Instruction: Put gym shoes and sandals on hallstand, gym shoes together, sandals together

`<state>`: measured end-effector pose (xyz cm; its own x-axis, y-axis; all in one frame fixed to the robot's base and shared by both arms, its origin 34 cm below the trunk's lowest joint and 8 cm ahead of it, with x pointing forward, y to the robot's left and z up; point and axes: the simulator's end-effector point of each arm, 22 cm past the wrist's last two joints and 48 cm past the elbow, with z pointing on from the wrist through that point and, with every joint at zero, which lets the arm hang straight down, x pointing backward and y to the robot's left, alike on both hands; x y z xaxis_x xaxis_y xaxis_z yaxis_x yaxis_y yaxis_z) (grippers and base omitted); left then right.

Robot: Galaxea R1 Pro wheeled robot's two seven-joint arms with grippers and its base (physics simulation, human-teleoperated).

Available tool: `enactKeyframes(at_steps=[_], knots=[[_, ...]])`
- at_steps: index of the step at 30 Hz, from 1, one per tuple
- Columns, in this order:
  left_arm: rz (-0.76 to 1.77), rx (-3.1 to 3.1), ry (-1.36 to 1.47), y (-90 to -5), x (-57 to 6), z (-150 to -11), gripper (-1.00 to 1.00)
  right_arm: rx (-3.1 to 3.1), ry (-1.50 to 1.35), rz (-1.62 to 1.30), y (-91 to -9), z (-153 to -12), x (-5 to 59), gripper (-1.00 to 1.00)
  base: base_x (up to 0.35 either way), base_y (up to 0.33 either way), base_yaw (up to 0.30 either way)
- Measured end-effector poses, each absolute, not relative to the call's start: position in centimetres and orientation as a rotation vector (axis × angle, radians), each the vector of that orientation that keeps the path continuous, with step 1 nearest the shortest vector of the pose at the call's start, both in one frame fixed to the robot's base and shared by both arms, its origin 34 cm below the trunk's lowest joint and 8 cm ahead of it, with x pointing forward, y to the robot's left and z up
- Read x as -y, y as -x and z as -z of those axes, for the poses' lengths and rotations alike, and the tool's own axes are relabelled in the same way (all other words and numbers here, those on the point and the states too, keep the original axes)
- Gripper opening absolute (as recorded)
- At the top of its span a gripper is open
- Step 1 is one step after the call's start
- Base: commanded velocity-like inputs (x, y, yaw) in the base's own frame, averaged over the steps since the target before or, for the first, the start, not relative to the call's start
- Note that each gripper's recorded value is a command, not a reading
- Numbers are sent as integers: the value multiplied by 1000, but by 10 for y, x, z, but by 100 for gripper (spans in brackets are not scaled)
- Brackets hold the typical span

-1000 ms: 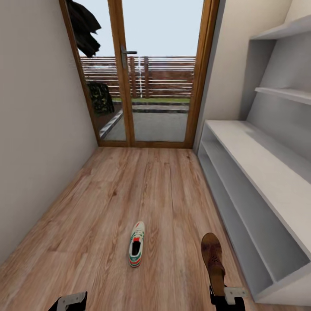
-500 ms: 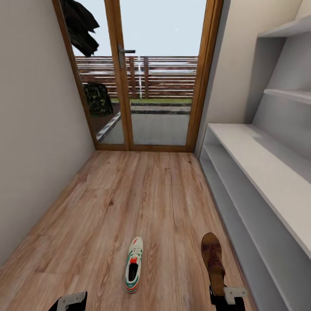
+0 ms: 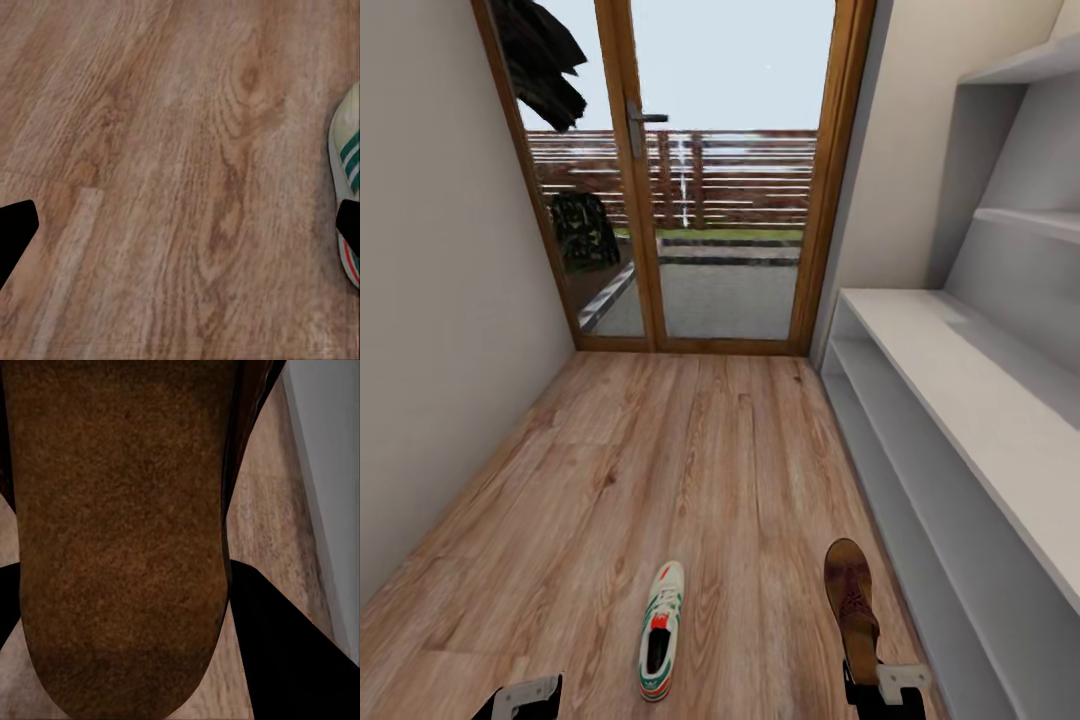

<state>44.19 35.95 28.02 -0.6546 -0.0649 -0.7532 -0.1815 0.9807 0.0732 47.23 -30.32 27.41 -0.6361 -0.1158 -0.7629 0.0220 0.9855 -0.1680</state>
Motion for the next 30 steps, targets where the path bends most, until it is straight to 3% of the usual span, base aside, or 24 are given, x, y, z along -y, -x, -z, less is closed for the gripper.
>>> enactKeyframes(at_steps=[30], knots=[[-174,-2285,163,-443,-357,-280,100,-2252,65,201,-472,-274,303,-100,63,-42,0]])
